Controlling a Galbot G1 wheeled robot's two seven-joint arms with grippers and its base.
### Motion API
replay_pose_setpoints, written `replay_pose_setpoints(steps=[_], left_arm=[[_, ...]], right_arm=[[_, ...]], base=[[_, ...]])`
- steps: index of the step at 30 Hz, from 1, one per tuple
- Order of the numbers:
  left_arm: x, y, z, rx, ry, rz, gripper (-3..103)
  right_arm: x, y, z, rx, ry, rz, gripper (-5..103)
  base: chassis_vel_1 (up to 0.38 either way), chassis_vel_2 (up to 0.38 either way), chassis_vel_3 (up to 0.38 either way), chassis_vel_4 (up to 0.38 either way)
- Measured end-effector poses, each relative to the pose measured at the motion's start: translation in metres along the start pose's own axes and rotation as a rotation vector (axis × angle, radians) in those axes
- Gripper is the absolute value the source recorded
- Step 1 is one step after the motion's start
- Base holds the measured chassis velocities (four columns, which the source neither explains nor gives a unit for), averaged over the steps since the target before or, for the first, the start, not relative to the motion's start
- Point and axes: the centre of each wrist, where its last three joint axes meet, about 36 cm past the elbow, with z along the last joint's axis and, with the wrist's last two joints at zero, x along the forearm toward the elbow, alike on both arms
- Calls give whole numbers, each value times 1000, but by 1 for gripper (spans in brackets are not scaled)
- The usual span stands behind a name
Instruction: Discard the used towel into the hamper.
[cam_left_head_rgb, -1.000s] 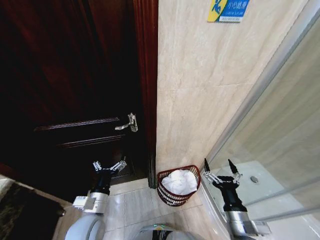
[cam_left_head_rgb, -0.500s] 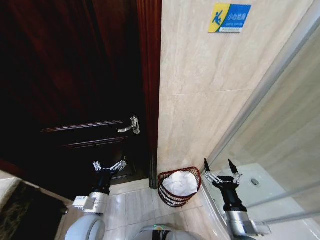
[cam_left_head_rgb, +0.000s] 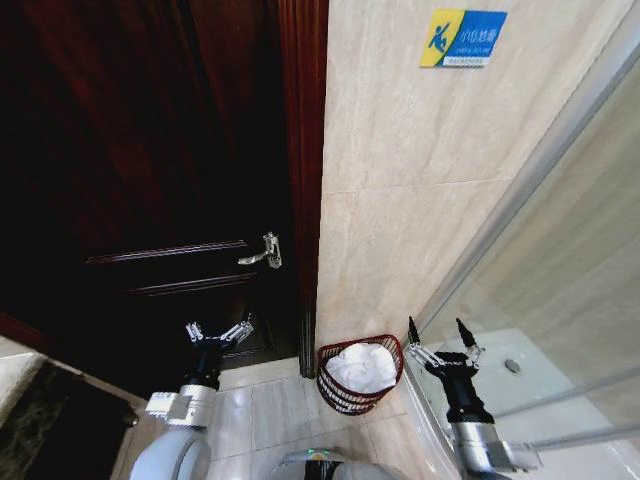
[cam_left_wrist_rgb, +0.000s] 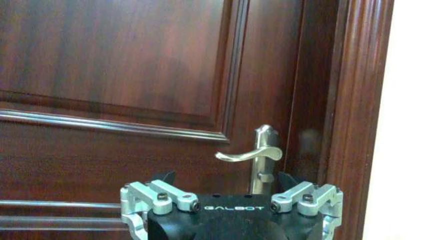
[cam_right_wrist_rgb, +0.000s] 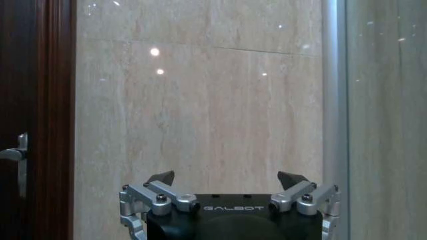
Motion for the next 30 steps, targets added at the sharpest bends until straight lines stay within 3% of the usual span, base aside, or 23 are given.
replay_pose_setpoints(steps=[30], left_arm=[[0, 0, 0, 0, 0, 0, 100]], right_arm=[[0, 0, 0, 0, 0, 0, 100]], base=[[31, 25, 24, 24]])
